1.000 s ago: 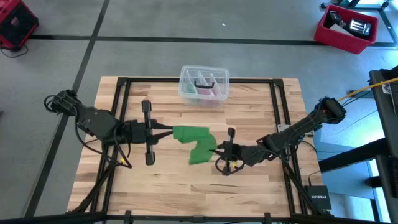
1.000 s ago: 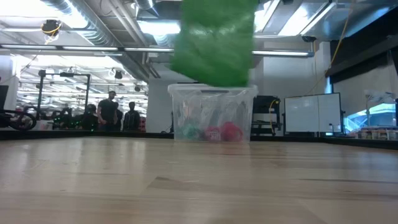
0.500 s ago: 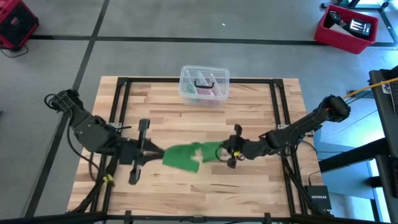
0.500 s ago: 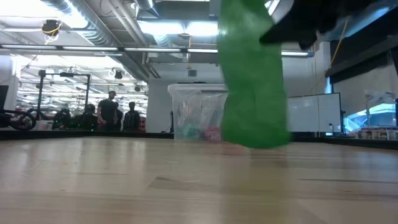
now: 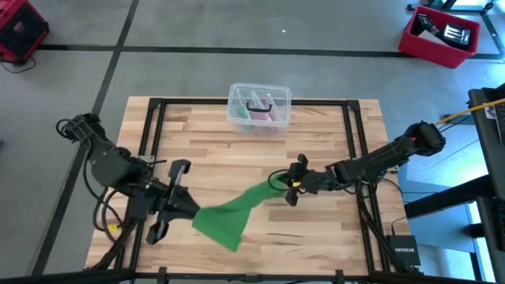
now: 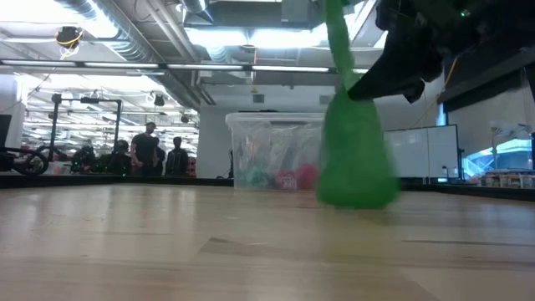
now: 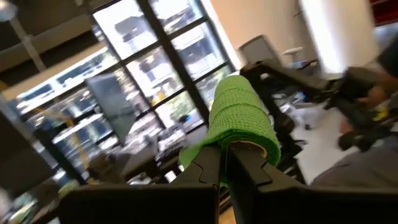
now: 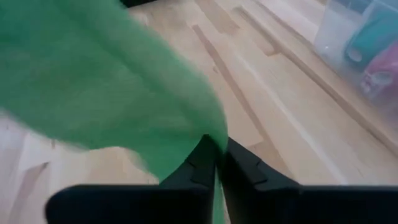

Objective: Roll bandage
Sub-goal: Roll the green bandage

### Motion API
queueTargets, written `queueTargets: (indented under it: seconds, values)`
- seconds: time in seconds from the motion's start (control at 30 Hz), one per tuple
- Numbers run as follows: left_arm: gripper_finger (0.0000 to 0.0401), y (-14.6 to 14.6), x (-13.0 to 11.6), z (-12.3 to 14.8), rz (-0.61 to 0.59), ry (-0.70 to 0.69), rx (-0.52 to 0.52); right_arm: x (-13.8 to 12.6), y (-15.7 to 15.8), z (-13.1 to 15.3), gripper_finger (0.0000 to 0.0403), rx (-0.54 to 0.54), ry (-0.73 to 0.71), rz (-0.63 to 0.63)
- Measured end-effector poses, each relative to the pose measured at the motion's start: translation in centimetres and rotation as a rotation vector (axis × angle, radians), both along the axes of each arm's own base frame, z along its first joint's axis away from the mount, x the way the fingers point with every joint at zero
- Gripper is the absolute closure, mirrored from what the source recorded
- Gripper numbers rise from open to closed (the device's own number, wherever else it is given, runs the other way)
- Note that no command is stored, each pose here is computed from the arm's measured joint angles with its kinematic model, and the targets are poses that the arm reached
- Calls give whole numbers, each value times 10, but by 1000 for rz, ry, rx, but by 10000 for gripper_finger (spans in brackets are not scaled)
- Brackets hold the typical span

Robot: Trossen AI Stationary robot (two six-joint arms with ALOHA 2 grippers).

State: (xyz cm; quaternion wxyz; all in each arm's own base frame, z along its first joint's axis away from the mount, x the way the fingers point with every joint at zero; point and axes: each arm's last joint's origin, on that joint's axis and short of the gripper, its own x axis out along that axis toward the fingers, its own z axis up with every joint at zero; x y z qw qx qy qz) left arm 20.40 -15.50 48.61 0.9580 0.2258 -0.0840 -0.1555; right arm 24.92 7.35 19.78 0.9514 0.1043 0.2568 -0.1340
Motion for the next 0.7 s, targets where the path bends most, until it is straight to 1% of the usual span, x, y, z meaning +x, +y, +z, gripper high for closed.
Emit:
queueTargets:
  seconds: [0.07,0.13,0.23,0.3,0.4,0.5,0.6,0.7]
  values:
    - [399,5,3,-1,59,13,-14,1,1,6,357,-2,-4,11]
    - [399,11,7,-2,130,34,-24,3,2,18,330,-3,-15,37]
    - [400,20,12,-6,241,69,-36,1,2,46,278,-35,-18,69]
    - [400,26,15,-8,300,89,-52,-2,1,68,243,-48,5,93]
    - [399,35,20,-9,364,102,-88,-11,-1,99,196,-35,43,129]
    - [399,42,23,-8,396,99,-116,-14,-1,122,161,11,4,154]
    - [399,48,26,-8,420,98,-127,-12,8,128,138,21,-59,234]
    - [400,53,28,-8,442,96,-132,-6,22,123,129,-32,-129,291]
